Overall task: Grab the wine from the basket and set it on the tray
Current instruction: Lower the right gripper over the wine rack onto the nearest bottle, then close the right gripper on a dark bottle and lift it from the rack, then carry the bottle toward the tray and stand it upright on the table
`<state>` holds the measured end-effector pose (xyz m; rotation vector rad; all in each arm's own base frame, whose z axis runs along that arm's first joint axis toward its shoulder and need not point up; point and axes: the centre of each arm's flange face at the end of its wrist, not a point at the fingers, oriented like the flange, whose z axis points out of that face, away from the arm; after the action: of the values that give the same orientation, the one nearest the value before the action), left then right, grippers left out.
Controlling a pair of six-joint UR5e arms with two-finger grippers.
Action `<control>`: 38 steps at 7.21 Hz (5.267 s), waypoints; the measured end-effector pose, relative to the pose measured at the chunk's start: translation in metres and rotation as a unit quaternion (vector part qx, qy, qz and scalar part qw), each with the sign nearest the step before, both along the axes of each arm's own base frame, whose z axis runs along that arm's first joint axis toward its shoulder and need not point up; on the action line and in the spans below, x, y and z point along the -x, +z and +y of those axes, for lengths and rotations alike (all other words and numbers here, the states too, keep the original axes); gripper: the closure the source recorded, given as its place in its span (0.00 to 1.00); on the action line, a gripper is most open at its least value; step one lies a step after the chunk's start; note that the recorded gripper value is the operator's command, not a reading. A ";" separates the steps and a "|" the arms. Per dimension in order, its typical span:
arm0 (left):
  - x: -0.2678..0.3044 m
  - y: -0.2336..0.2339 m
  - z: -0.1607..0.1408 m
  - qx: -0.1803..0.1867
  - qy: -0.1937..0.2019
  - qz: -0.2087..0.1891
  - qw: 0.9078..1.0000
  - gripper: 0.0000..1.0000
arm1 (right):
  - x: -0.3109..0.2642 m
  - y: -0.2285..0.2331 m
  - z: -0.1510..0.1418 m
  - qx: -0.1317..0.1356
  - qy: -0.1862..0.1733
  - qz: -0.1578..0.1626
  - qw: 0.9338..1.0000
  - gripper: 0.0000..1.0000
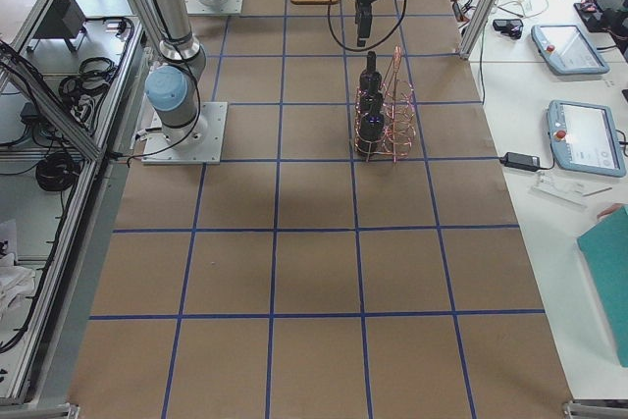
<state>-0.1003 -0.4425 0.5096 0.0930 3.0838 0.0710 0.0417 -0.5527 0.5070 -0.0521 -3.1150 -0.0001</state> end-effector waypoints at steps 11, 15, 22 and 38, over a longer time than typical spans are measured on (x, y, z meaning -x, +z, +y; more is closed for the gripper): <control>0.000 0.000 0.000 -0.001 0.000 -0.001 1.000 0.00 | 0.028 -0.119 -0.051 0.000 -0.007 -0.001 1.000 0.68; -0.001 0.000 0.000 0.000 0.000 -0.002 1.000 0.00 | 0.029 -0.121 -0.053 -0.004 -0.005 0.002 1.000 1.00; -0.004 0.001 0.000 0.000 0.000 -0.017 1.000 0.00 | -0.021 0.089 0.052 -0.040 -0.052 0.012 0.998 1.00; -0.006 0.001 -0.001 0.003 0.001 -0.017 1.000 0.00 | -0.367 -0.088 0.079 -0.011 -0.176 -0.040 0.984 0.00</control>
<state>-0.0947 -0.4436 0.5107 0.0865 3.0494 0.0629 0.4084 -0.4737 0.4195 -0.6138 -3.1364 -0.0454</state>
